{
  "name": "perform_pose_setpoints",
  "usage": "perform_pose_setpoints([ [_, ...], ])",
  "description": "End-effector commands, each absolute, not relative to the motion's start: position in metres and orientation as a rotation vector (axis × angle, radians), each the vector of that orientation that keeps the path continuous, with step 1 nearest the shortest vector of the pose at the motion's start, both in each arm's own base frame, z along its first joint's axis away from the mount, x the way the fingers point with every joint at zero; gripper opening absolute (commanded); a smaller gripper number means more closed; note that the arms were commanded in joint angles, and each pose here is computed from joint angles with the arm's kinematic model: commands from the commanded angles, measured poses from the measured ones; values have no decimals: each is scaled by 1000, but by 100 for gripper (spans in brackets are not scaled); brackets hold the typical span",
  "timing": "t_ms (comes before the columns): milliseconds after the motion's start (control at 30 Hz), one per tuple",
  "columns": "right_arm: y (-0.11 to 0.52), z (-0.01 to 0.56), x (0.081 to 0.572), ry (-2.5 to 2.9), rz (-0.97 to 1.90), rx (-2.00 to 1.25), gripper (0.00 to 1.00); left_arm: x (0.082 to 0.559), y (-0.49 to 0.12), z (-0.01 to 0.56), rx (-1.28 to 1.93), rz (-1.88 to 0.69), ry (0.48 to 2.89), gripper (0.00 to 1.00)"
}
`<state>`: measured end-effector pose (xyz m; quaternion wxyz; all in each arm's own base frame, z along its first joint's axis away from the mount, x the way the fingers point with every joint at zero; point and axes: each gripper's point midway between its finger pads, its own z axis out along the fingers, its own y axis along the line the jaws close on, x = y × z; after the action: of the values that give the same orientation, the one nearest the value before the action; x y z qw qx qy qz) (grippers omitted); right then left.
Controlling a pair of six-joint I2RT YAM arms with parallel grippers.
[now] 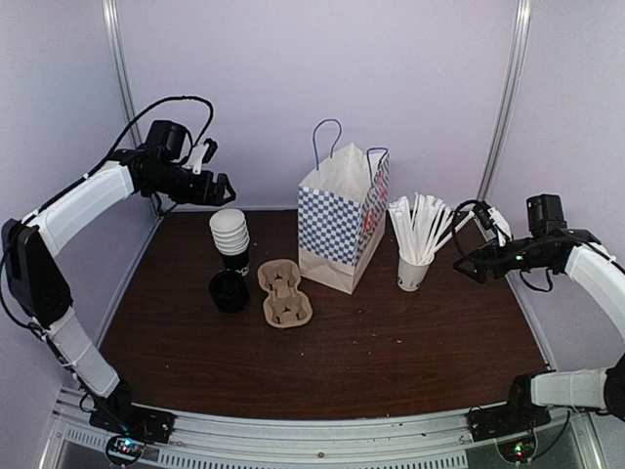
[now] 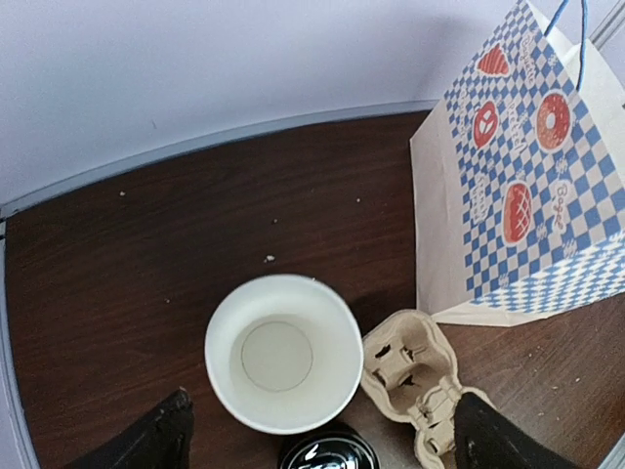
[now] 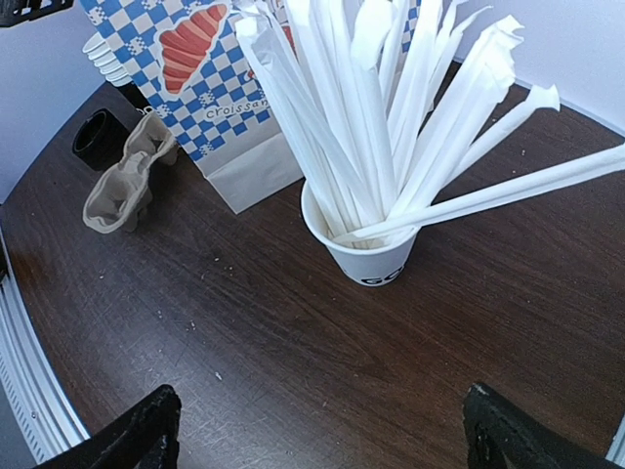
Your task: Pack the takeout coffee
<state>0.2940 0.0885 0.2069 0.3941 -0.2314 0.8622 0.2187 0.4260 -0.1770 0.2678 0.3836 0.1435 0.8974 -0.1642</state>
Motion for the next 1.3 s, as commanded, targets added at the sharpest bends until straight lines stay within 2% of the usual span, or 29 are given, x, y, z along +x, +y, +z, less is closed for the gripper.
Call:
perform_pose_setpoints([
  [0,93,210,297,2136,582,-633,100,443,-211,280,471,-472,2252,90],
  [67,94,210,295,2130,583,-644,100,450,-225,279,515,-459,2245,81],
  [167,102,214,289,2106,640,-668,100,458,-237,269,542,-439,2281,55],
  [300,111,218,286,2089,677,-692,100,460,-237,257,544,-357,2346,47],
  [367,111,215,286,2092,663,-701,100,456,-238,250,556,-333,2373,36],
  [400,111,215,287,2091,654,-702,100,454,-239,247,560,-328,2390,35],
  [533,113,212,288,2095,659,-707,100,444,-238,234,562,-244,2452,39],
  [800,110,211,288,2093,612,-720,100,441,-225,221,547,-88,2504,39],
  [1267,109,212,287,2084,598,-725,100,442,-229,202,564,-88,2553,27],
])
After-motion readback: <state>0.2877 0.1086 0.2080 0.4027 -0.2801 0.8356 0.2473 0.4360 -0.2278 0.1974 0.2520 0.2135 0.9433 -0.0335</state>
